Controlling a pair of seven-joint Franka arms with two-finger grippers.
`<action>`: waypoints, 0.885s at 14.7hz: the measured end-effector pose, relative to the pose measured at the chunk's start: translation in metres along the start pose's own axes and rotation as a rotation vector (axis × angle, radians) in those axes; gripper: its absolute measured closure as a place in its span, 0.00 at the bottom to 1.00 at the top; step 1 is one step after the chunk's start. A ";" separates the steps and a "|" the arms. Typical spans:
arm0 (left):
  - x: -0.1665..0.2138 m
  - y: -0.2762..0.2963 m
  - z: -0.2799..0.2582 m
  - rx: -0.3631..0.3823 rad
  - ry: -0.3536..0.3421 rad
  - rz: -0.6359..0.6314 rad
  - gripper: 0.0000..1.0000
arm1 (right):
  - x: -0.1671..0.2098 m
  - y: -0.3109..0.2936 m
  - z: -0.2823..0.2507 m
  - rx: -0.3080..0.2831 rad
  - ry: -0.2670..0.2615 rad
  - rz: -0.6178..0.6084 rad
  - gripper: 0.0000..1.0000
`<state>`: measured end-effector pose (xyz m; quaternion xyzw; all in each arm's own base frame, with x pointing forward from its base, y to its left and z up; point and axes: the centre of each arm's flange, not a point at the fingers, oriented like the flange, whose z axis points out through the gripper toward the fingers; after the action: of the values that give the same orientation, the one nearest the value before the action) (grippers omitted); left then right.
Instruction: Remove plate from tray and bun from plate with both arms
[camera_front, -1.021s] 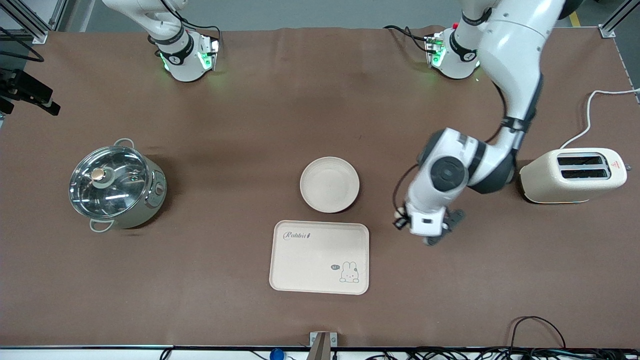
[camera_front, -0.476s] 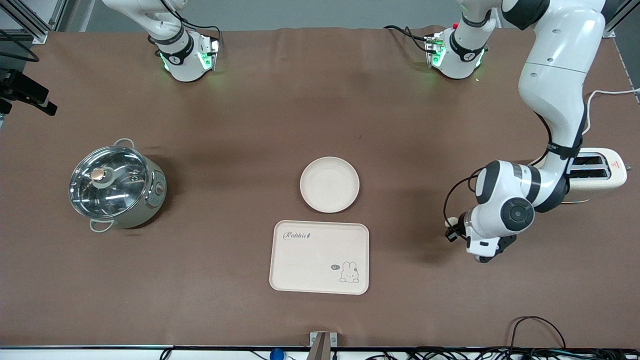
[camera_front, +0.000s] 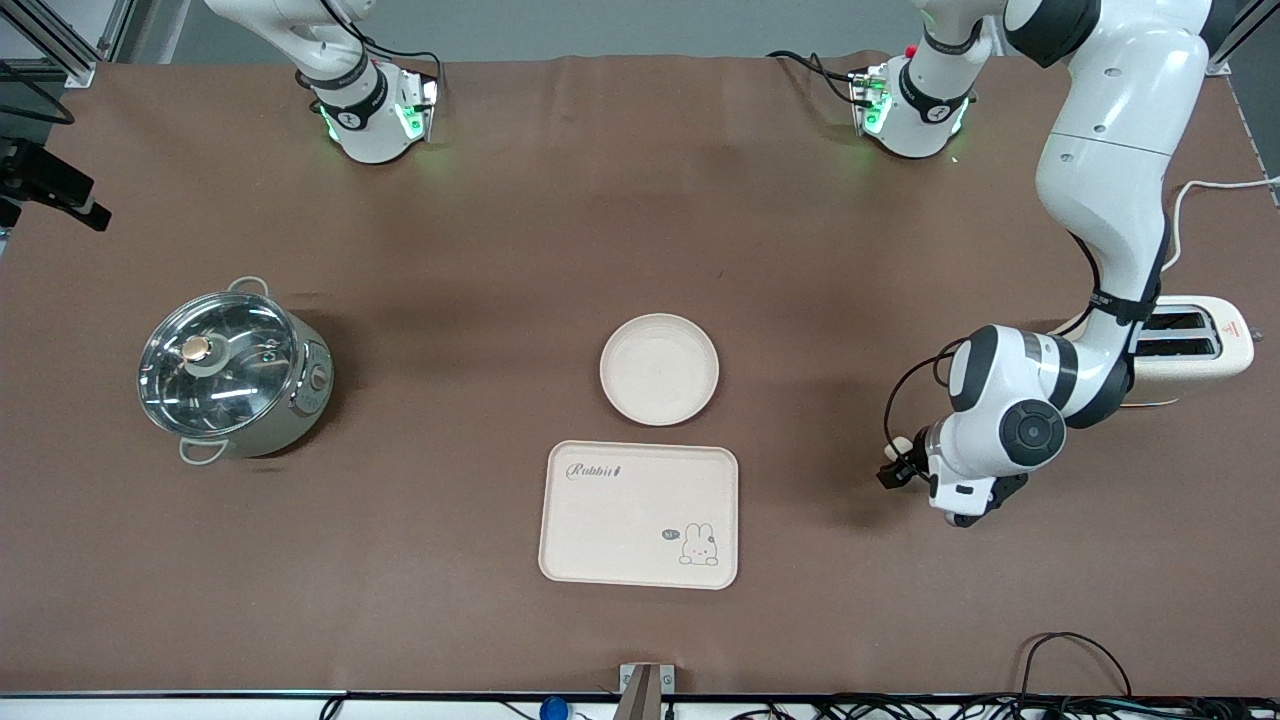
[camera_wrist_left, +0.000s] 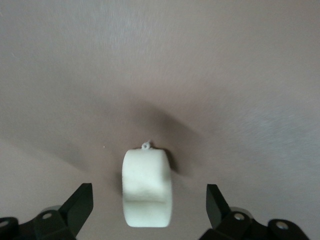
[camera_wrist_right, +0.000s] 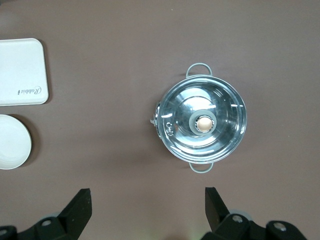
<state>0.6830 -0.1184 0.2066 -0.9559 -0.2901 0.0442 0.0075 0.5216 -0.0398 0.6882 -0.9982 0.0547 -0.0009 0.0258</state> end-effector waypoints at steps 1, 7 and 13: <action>0.002 0.002 -0.015 -0.008 0.013 0.000 0.00 | 0.000 0.007 0.000 0.000 -0.004 0.012 0.00; -0.031 0.022 -0.170 -0.045 0.079 0.092 0.00 | 0.000 0.014 0.001 -0.001 -0.010 0.026 0.00; -0.082 -0.025 -0.320 0.020 0.150 0.454 0.00 | 0.000 0.009 0.001 -0.062 -0.007 0.012 0.00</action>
<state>0.6301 -0.1396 0.5325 -0.9971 -0.0660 -0.0234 0.0285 0.5206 -0.0484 0.6863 -0.9981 0.0607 0.0045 -0.0051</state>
